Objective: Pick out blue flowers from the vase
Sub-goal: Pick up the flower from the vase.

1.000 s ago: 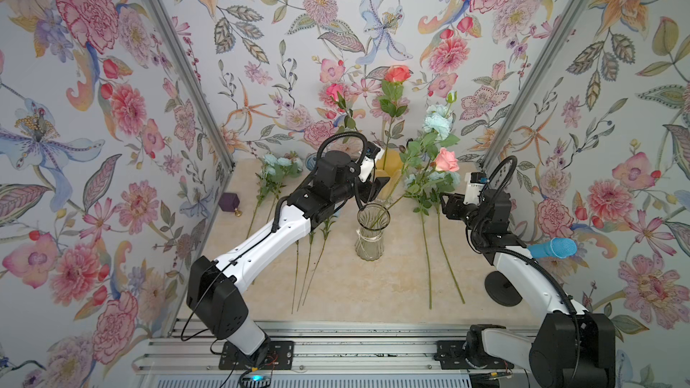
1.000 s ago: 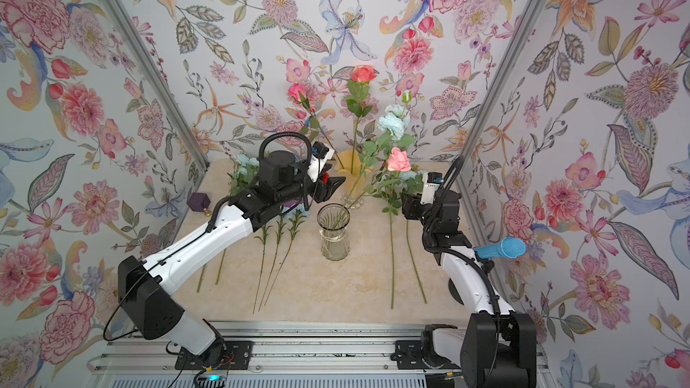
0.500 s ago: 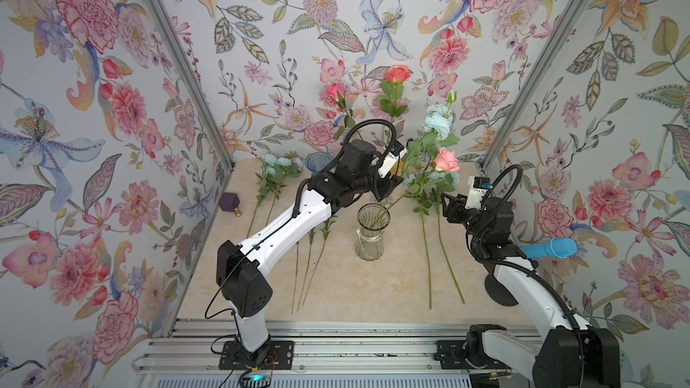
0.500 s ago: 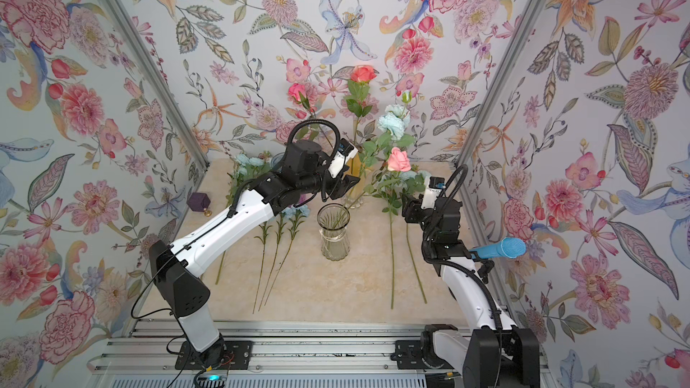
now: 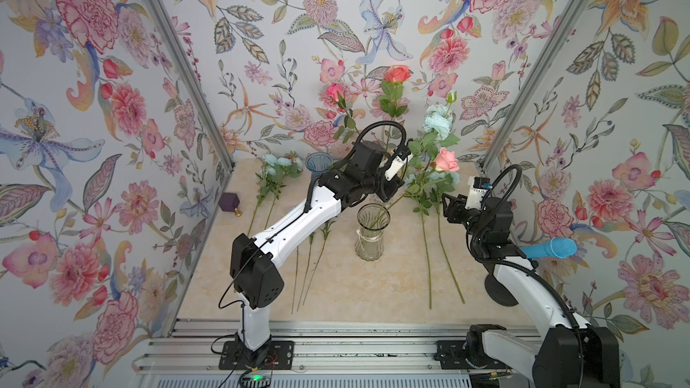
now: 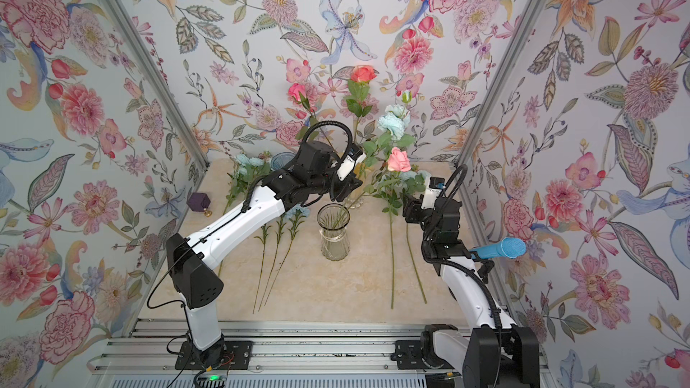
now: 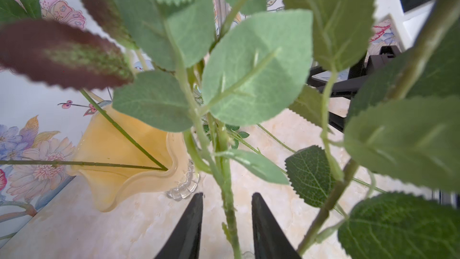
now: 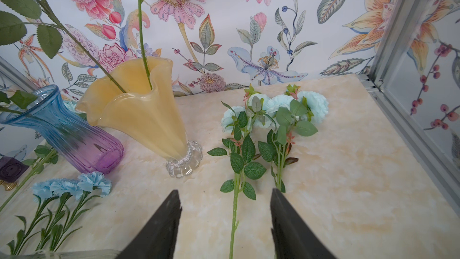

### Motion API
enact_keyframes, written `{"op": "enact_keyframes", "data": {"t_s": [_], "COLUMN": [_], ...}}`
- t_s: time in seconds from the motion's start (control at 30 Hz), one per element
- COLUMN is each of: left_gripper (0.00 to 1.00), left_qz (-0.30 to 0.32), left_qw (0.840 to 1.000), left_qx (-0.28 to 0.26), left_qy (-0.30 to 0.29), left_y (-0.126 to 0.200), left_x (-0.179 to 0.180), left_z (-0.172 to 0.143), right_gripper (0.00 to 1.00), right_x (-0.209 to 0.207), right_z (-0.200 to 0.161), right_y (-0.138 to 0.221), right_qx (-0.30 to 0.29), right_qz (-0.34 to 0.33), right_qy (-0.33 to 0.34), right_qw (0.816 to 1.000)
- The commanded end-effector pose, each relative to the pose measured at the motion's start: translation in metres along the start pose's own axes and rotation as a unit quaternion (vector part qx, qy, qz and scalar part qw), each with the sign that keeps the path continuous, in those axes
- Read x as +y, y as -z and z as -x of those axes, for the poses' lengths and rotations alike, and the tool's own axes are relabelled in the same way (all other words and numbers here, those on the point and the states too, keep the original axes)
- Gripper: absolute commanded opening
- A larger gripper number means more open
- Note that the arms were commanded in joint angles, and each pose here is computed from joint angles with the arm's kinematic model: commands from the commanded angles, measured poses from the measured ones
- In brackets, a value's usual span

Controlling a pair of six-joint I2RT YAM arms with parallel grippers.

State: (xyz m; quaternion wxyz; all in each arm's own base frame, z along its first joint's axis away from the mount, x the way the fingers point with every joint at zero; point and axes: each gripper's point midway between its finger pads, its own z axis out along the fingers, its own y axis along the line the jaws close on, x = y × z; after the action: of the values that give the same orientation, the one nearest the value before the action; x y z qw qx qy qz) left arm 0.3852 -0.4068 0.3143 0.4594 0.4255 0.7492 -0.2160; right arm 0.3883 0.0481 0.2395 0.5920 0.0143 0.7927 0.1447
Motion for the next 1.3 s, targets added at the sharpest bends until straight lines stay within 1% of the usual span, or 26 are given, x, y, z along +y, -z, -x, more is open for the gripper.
{"op": "enact_keyframes", "data": {"t_s": [0.0, 0.17, 0.3, 0.37, 0.4, 0.6, 0.7, 0.87, 1.1, 1.2, 1.27], "left_gripper": [0.30, 0.19, 0.14, 0.09, 0.07, 0.00, 0.00, 0.00, 0.00, 0.00, 0.00], "left_qz": [0.003, 0.002, 0.002, 0.005, 0.006, 0.015, 0.020, 0.045, 0.073, 0.081, 0.084], "left_qw": [1.000, 1.000, 1.000, 1.000, 1.000, 0.999, 0.998, 0.994, 0.986, 0.983, 0.982], "left_qx": [0.001, 0.001, 0.000, -0.002, -0.006, -0.039, -0.061, -0.095, -0.147, -0.163, -0.167], "left_qy": [-0.007, -0.006, -0.004, -0.004, -0.004, -0.006, -0.006, 0.001, 0.017, 0.021, 0.026], "left_y": [0.000, -0.002, 0.000, 0.001, 0.003, 0.020, 0.031, 0.051, 0.081, 0.093, 0.094], "left_x": [-0.003, -0.003, -0.004, -0.003, -0.003, -0.003, -0.002, 0.004, 0.015, 0.017, 0.019], "left_z": [0.005, 0.004, 0.004, 0.004, 0.006, 0.017, 0.024, 0.034, 0.048, 0.052, 0.050], "right_gripper": [0.59, 0.58, 0.58, 0.58, 0.58, 0.58, 0.58, 0.58, 0.58, 0.57, 0.56], "right_x": [-0.001, -0.003, -0.003, -0.002, -0.003, -0.002, -0.001, 0.000, 0.001, 0.002, 0.002], "right_z": [0.005, 0.006, 0.006, 0.005, 0.006, 0.007, 0.008, 0.009, 0.011, 0.011, 0.012], "right_y": [0.000, 0.002, 0.002, 0.002, 0.002, 0.003, 0.004, 0.004, 0.006, 0.007, 0.008], "right_qx": [-0.010, -0.010, -0.012, -0.011, -0.012, -0.015, -0.016, -0.018, -0.019, -0.020, -0.021], "right_qz": [-0.004, -0.009, -0.009, -0.009, -0.009, -0.008, -0.007, -0.005, -0.004, -0.002, -0.002], "right_qy": [0.008, 0.011, 0.011, 0.011, 0.011, 0.011, 0.011, 0.011, 0.012, 0.011, 0.011], "right_qw": [1.000, 1.000, 1.000, 1.000, 1.000, 1.000, 1.000, 1.000, 1.000, 1.000, 1.000]}}
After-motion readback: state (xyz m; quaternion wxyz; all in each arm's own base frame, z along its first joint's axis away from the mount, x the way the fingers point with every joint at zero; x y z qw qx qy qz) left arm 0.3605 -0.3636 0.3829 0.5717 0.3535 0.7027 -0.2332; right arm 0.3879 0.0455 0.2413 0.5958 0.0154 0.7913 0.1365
